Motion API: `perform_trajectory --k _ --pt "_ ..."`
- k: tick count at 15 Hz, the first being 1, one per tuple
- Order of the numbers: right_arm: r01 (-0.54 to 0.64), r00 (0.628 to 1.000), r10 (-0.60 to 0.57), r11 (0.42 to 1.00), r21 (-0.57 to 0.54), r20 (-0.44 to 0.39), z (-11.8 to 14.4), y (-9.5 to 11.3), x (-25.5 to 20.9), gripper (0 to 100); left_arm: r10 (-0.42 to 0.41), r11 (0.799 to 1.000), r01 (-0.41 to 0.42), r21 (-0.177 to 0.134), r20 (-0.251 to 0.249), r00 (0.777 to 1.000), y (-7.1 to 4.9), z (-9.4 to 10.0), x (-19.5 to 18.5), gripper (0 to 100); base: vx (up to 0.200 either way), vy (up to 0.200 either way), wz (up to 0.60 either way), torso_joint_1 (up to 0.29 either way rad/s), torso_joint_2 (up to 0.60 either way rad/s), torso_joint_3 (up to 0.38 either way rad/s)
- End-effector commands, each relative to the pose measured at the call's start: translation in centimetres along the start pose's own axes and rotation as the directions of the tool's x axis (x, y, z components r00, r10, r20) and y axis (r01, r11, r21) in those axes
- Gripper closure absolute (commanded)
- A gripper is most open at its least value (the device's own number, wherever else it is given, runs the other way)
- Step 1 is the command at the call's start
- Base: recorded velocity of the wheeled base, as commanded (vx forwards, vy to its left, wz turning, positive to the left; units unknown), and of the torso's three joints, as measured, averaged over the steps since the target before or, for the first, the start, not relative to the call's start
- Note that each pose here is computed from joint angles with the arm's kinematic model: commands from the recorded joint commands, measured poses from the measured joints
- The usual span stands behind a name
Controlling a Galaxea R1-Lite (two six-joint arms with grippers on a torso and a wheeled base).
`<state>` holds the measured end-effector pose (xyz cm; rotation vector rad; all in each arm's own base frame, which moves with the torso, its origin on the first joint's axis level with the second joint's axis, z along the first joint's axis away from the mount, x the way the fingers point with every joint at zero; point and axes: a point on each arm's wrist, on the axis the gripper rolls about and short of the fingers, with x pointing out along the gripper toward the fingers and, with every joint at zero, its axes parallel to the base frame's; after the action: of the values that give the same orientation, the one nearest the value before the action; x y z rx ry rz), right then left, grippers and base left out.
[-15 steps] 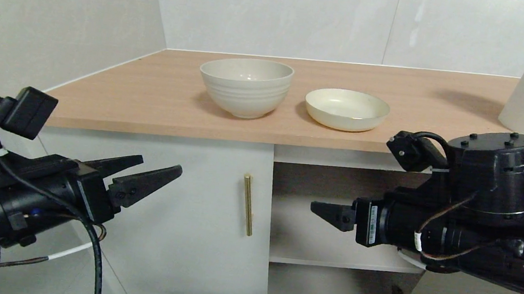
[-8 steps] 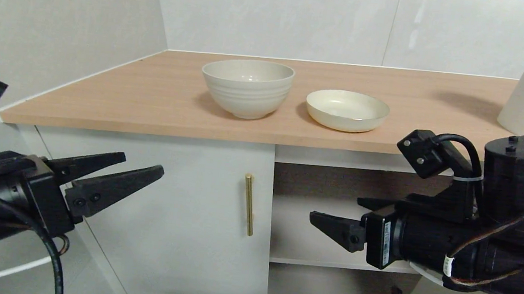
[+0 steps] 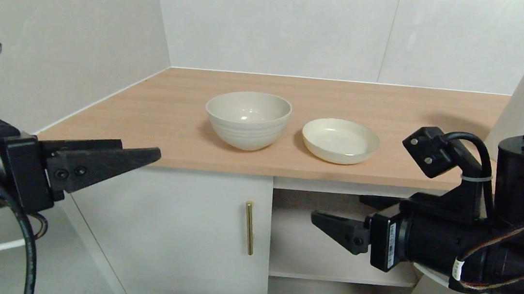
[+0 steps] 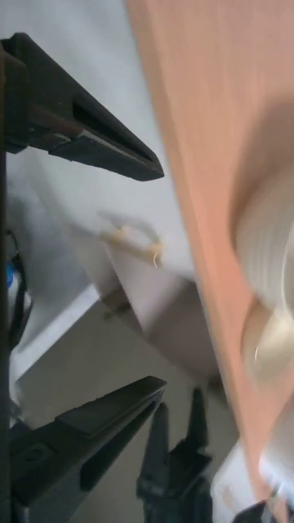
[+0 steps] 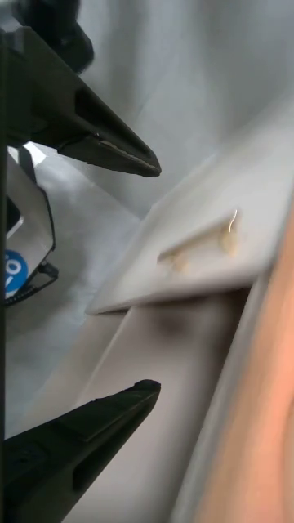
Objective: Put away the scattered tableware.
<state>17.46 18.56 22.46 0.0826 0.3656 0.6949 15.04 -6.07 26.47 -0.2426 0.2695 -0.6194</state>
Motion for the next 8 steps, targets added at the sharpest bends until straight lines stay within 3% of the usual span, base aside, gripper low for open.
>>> perform_trajectory --k 1,4,8 --pt "0.002 1.0 -0.002 1.0 -0.001 -0.002 0.0 0.0 0.0 0 0.013 0.999 -0.013 -0.032 -0.019 1.0 0.4 0.0 1.0 0 0.0 0.0 0.0 0.159 -0.5 -0.3" --pt "0.003 1.0 -0.003 1.0 0.0 -0.003 -0.1 -0.1 0.0 0 0.019 0.996 -0.023 -0.09 -0.044 0.999 0.8 -0.2 2.3 0 0.0 0.0 0.0 0.173 -0.47 -0.3" --pt "0.012 1.0 -0.012 1.0 0.003 -0.008 -0.1 -0.3 0.3 0 0.041 0.99 -0.055 -0.129 -0.111 0.993 1.9 -0.7 4.9 0 0.0 0.0 0.0 0.189 -0.48 -0.287"
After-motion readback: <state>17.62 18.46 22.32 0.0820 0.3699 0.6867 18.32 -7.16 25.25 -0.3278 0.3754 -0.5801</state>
